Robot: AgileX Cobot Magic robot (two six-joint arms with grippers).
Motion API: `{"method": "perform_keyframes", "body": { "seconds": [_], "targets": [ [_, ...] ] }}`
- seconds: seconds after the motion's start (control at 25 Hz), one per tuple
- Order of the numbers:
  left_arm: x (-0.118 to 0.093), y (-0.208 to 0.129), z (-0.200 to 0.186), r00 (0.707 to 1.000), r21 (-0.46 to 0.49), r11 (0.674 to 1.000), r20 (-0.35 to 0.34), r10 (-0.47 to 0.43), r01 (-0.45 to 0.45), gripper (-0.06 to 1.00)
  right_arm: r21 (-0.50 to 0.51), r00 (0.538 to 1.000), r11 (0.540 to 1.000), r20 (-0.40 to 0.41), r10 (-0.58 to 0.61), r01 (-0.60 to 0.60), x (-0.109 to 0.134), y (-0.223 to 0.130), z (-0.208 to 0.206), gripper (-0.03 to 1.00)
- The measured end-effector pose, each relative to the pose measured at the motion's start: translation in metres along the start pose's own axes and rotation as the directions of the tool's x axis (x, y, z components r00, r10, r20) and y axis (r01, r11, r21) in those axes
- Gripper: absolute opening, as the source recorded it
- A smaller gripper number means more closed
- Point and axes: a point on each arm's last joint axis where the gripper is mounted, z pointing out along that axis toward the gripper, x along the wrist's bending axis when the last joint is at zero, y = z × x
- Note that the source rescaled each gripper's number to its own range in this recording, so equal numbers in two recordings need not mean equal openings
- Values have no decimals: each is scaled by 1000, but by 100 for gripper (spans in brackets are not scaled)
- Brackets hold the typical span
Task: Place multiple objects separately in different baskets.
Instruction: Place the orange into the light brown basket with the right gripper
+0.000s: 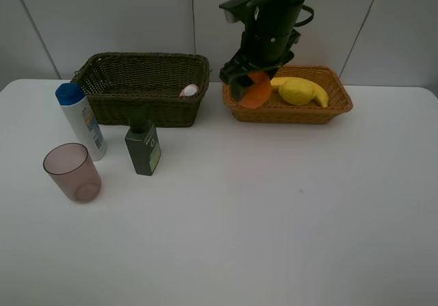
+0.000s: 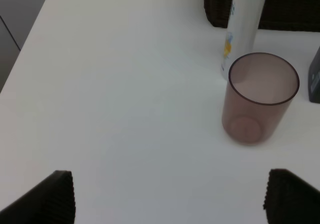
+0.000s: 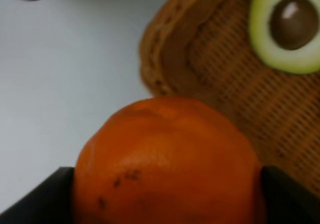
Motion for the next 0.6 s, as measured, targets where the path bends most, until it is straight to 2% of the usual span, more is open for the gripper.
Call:
{"method": "perform_keyframes", "body": {
  "seconds": [0.24,0.44,0.6],
  "targets": [
    [0,0,0,1000,0,1000,0,0,0,100,-116,992,988,61,111,-103,-53,-5,4,62],
    [0,0,0,1000,0,1000,0,0,0,100,-212,982,968,97,161,-138,-78,-5,8,62],
    [0,0,0,1000,0,1000,0,0,0,100,-220,978,964,105,178,-152,-88,-7,24,62]
  ]
}}
